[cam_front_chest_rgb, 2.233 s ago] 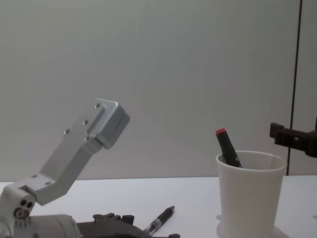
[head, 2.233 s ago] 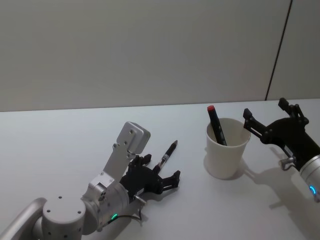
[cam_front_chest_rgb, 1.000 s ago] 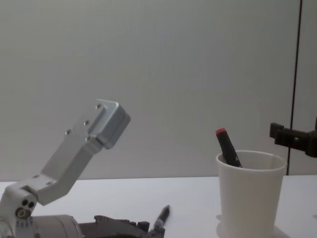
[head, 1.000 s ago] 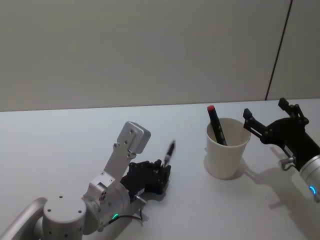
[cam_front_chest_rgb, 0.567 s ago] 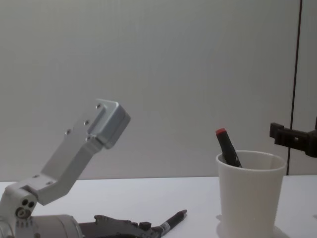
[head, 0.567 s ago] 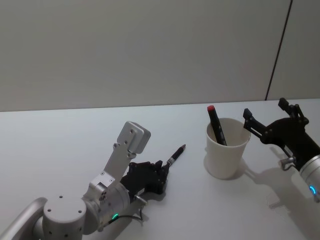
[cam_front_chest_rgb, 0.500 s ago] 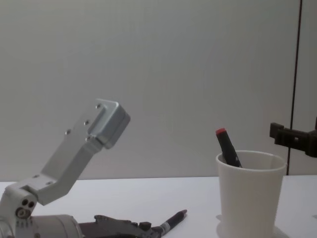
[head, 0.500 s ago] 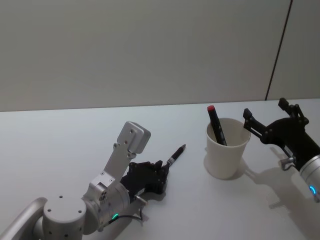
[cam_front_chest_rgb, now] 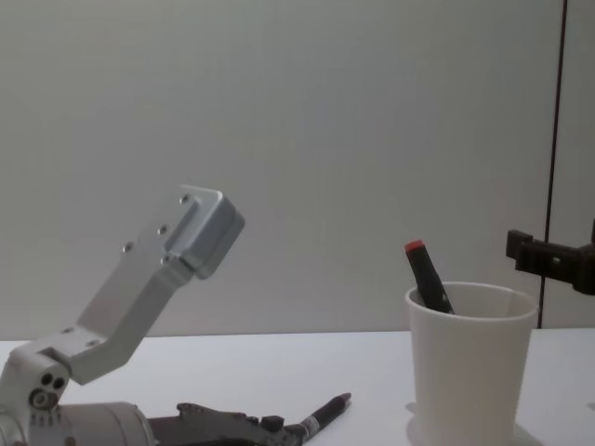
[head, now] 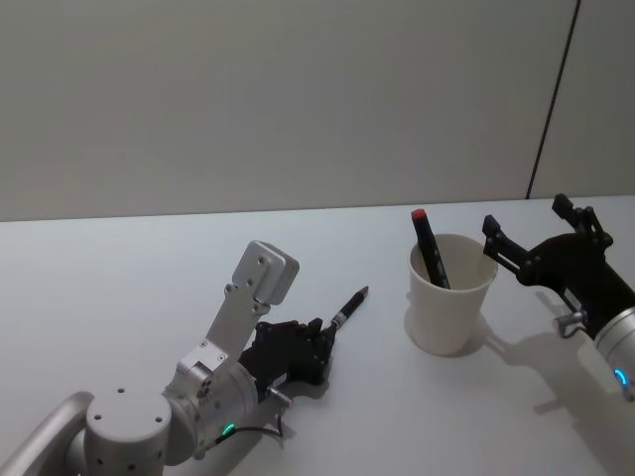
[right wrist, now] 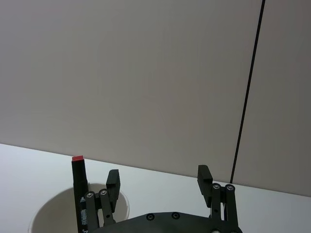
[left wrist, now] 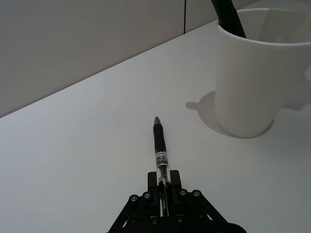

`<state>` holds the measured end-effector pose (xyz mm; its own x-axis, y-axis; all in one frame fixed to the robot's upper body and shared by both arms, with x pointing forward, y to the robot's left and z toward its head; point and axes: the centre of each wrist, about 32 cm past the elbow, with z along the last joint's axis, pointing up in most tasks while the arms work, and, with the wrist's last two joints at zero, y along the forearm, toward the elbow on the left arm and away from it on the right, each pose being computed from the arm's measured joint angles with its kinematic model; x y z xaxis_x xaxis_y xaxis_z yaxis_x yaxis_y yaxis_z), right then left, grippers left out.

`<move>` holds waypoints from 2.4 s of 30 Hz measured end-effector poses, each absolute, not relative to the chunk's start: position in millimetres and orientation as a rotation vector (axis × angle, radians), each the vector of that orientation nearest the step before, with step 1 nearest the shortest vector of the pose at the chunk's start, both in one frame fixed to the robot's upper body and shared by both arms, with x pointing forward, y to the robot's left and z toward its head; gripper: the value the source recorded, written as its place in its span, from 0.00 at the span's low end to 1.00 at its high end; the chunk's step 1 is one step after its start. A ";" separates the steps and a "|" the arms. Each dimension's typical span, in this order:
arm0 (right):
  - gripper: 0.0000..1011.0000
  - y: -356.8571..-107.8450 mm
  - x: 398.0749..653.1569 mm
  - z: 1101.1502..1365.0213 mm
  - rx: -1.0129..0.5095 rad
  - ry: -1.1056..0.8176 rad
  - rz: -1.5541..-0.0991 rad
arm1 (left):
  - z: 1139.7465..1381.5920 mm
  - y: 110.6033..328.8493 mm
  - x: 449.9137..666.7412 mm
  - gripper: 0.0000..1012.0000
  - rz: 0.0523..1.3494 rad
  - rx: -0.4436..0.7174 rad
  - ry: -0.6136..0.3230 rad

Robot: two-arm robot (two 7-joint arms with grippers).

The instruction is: Place the pen into the pen holder.

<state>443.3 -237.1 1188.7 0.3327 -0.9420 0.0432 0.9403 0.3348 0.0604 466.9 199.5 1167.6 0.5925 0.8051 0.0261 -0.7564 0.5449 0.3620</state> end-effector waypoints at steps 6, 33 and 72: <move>0.99 -237.1 443.3 1188.7 0.026 -0.075 -1.230 | 1167.6 199.7 466.9 0.15 0.931 0.355 0.148; 0.99 -237.1 443.3 1188.7 0.026 -0.075 -1.230 | 1187.3 207.8 467.1 0.15 1.035 0.210 -0.001; 0.99 -240.7 450.5 1189.0 0.094 0.037 -1.192 | 1267.8 155.7 539.2 0.15 0.837 -0.177 -0.429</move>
<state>450.5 -240.7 1189.0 0.3698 -0.9257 -0.0788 0.9289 0.3665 0.0539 539.2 155.7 1267.8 0.5908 0.7499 0.2976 -0.6796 0.6614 -0.3173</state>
